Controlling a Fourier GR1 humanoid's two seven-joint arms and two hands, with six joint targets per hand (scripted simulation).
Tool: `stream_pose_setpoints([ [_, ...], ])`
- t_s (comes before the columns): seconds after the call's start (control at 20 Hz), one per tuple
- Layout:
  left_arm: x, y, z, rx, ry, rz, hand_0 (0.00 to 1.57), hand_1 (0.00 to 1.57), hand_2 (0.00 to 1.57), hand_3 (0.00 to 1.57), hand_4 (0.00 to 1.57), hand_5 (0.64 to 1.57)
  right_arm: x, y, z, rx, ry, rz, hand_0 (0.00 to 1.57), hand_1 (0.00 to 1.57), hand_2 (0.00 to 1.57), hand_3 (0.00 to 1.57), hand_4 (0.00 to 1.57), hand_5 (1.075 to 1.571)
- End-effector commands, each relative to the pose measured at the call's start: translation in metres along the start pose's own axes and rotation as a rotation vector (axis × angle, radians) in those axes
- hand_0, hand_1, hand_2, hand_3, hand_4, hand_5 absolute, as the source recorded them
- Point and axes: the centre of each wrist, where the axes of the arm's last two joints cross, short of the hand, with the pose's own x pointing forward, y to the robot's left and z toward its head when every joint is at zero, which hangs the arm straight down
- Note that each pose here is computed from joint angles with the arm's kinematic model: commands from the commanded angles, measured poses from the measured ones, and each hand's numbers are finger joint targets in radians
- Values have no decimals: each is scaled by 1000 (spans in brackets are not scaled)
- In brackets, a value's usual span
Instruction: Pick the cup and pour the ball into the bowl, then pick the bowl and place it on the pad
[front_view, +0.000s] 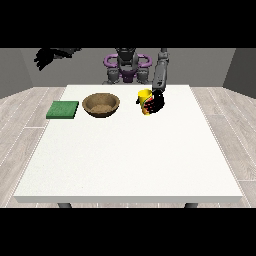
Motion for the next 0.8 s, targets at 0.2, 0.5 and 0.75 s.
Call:
stream_pose_setpoints([
  [0.2, 47, -52, -27, -81, -45, -338, 1289, 1289, 1571, 1571, 1188, 1538, -28, -9, 2, 6, 205, -36, 0, 0, 0, 226, 191, 1569],
  [0.5, 73, -107, -24, -209, -161, -633, 1333, 1333, 1571, 1571, 1148, 1552, -52, -9, 9, -5, 252, -67, 0, 0, 0, 233, 322, 1568],
  [0.75, 88, -136, -7, -302, -175, -796, 1303, 1303, 1571, 1571, 1122, 1559, -65, -34, 15, -73, 303, -78, 0, 0, 0, 0, 407, 1568],
])
